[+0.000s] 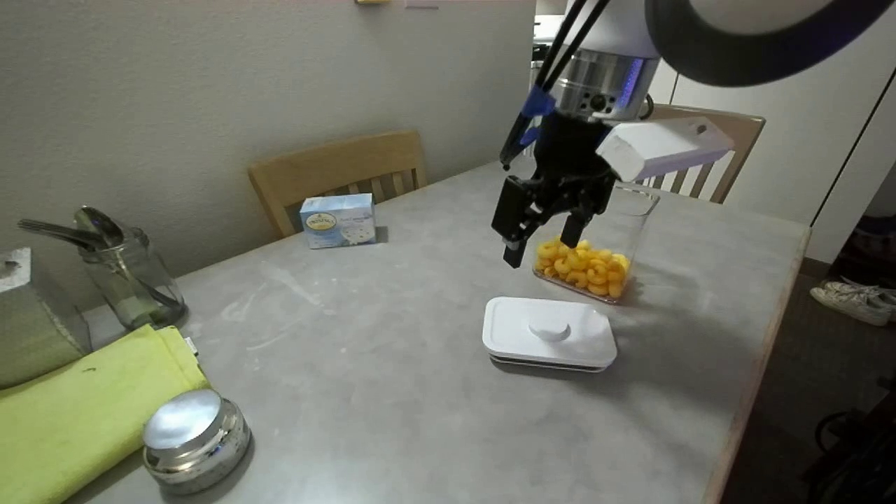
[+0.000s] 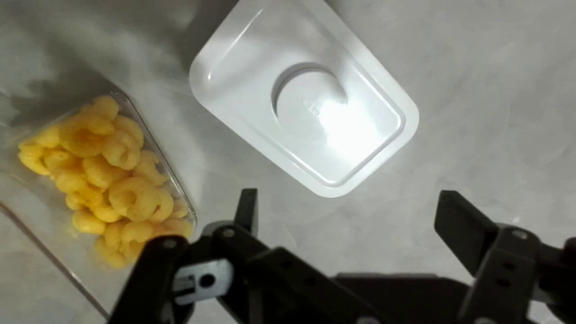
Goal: Remove the white lid from the container and put it on the table
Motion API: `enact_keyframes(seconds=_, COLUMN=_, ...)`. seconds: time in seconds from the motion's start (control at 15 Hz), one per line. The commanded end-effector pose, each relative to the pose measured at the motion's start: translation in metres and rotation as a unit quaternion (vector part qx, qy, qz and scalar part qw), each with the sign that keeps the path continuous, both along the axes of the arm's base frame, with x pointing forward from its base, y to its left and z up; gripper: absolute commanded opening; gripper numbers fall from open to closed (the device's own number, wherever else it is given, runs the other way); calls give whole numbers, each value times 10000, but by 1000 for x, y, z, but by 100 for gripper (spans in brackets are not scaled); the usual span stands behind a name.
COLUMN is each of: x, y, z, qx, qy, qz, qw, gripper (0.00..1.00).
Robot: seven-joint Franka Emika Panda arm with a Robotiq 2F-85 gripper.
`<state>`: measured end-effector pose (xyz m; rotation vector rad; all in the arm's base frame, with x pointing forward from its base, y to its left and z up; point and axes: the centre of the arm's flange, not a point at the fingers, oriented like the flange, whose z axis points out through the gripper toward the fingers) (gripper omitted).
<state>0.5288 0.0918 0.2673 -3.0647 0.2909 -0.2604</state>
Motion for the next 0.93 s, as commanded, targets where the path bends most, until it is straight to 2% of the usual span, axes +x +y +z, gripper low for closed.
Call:
enact_keyframes(seconds=0.0, x=-17, y=2, z=37, qx=13, qy=128, qz=-8, qw=9999, gripper=100)
enact_keyframes(seconds=0.2, x=-19, y=6, z=59, qx=44, qy=181, qz=57, qw=9998, gripper=100)
enact_keyframes(seconds=0.27, x=-9, y=7, z=44, qx=8, qy=96, qz=72, qw=9999, gripper=100)
enact_keyframes(seconds=0.47, x=-12, y=10, z=58, qx=13, qy=89, qz=105, qw=9999, gripper=100)
enact_keyframes(seconds=0.87, x=-14, y=9, z=56, qx=8, qy=117, qz=100, qw=9999, gripper=100)
